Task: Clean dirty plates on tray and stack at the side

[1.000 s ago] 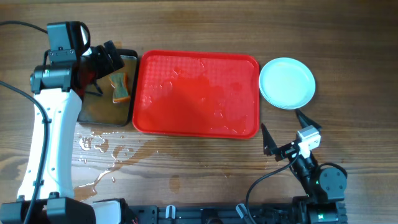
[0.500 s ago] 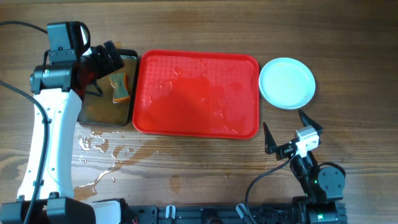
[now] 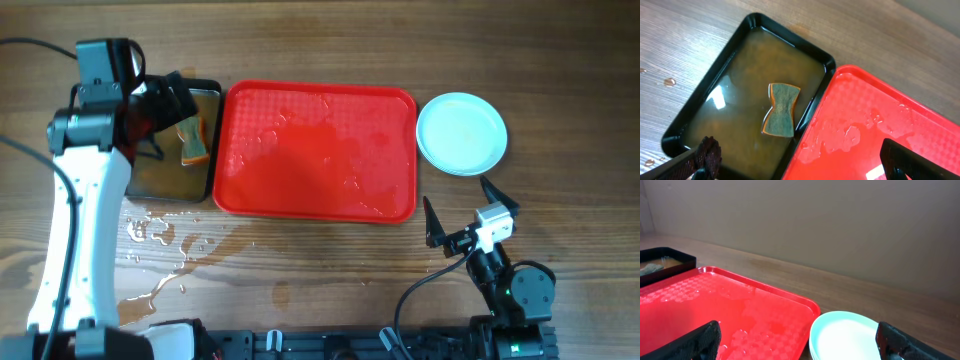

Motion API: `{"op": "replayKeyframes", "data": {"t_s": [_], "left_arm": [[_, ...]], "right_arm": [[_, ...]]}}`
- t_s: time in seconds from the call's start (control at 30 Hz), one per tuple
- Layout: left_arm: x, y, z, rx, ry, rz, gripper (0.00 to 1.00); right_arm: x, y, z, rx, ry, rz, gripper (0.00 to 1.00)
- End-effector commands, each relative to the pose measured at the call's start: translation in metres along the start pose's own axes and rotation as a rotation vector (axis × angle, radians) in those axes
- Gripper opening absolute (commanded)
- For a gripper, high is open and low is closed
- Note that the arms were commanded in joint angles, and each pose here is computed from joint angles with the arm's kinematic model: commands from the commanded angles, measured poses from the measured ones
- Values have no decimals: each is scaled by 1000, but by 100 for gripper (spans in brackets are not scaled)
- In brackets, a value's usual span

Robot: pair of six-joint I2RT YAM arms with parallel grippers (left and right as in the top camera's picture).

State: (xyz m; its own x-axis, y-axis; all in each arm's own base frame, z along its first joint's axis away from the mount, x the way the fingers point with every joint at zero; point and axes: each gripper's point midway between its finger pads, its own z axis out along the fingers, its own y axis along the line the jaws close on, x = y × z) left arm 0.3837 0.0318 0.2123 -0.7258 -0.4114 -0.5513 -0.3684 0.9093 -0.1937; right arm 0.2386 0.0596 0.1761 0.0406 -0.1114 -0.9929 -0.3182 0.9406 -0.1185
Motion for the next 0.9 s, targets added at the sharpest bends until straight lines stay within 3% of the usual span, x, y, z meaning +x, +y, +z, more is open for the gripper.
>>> {"op": "replayKeyframes", "data": {"t_s": [0.0, 0.13, 0.43, 0.7, 0.87], "left_arm": [[-8, 2, -46, 36, -157, 5, 100], [7, 7, -73, 99, -332, 51, 100], [86, 23, -90, 276, -678, 140, 100], [121, 32, -62, 308, -762, 150, 100], [131, 30, -61, 309, -821, 245, 100]], "right_arm": [[1, -1, 0, 9, 2, -12, 100], [1, -1, 0, 9, 2, -12, 100], [1, -1, 0, 9, 2, -13, 100], [1, -1, 0, 9, 2, -12, 100], [1, -1, 0, 9, 2, -12, 100]]}}
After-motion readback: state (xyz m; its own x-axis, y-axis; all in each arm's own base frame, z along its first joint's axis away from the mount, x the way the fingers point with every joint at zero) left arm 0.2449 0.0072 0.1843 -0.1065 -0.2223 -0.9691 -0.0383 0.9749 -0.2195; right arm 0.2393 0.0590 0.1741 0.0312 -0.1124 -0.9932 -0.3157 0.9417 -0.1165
